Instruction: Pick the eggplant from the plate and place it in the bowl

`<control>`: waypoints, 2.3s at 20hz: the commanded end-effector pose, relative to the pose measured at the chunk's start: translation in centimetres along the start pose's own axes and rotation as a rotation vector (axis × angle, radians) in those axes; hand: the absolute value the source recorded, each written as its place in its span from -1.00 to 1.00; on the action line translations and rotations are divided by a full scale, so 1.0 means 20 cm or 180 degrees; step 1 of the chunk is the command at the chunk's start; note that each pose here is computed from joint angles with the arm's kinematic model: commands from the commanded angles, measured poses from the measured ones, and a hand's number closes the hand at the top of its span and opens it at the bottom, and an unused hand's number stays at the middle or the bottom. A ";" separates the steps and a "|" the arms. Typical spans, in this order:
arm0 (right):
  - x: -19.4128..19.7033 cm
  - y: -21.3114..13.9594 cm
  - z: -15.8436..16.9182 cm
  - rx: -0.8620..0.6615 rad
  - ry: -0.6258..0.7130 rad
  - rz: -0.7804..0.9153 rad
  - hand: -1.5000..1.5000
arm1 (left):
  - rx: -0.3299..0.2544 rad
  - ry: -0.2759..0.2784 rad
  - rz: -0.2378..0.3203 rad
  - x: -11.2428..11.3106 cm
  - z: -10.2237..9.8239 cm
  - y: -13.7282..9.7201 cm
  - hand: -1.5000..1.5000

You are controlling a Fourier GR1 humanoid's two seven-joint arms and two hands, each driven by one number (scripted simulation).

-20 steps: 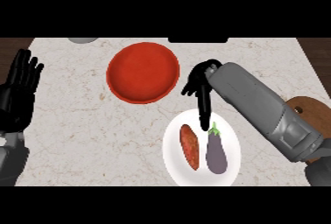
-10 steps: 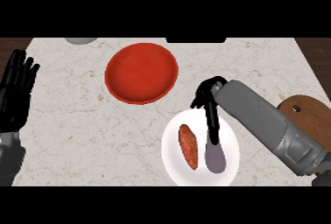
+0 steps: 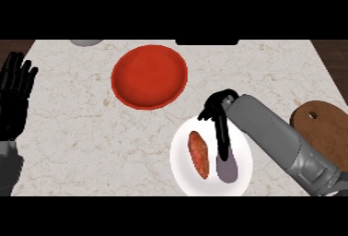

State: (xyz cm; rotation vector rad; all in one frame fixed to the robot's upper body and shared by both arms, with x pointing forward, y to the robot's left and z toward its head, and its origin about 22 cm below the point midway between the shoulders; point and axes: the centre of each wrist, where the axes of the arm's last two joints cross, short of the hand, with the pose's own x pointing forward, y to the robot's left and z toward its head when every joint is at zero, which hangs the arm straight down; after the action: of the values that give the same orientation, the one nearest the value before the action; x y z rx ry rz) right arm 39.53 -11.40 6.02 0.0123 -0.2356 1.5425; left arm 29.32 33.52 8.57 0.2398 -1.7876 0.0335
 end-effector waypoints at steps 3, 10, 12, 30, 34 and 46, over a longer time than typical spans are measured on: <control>-0.02 0.12 -0.13 0.0137 0.0280 0.0087 -1.00 | 0.0045 0.0033 -0.0041 0.00 -0.02 0.03 0.00; -0.04 0.12 -0.12 0.0115 0.0291 0.0090 -1.00 | 0.0001 0.0056 -0.0061 0.11 -0.02 -0.01 0.00; -0.04 0.25 -0.22 0.0126 0.0316 0.0132 -1.00 | 0.0028 0.0012 0.0006 0.00 0.00 0.02 0.00; -0.16 0.31 -0.28 -0.0094 0.0272 0.0245 1.00 | -0.0014 0.0003 -0.0002 -0.03 -0.02 -0.06 0.00; -0.16 0.25 -0.21 -0.0219 0.0217 0.0319 1.00 | -0.0049 0.0032 -0.0034 0.03 -0.01 0.01 0.00; -0.65 -0.14 0.65 -0.2780 -0.0331 0.0550 1.00 | -0.0112 -0.0139 0.0061 0.02 -0.04 -0.05 0.00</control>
State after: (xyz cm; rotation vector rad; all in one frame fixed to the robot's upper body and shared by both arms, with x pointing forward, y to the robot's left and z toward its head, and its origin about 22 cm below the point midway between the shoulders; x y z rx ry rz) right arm 39.82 -22.52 13.20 -0.4732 -0.8122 1.5345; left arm 30.03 32.48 8.49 0.2035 -1.8098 0.0180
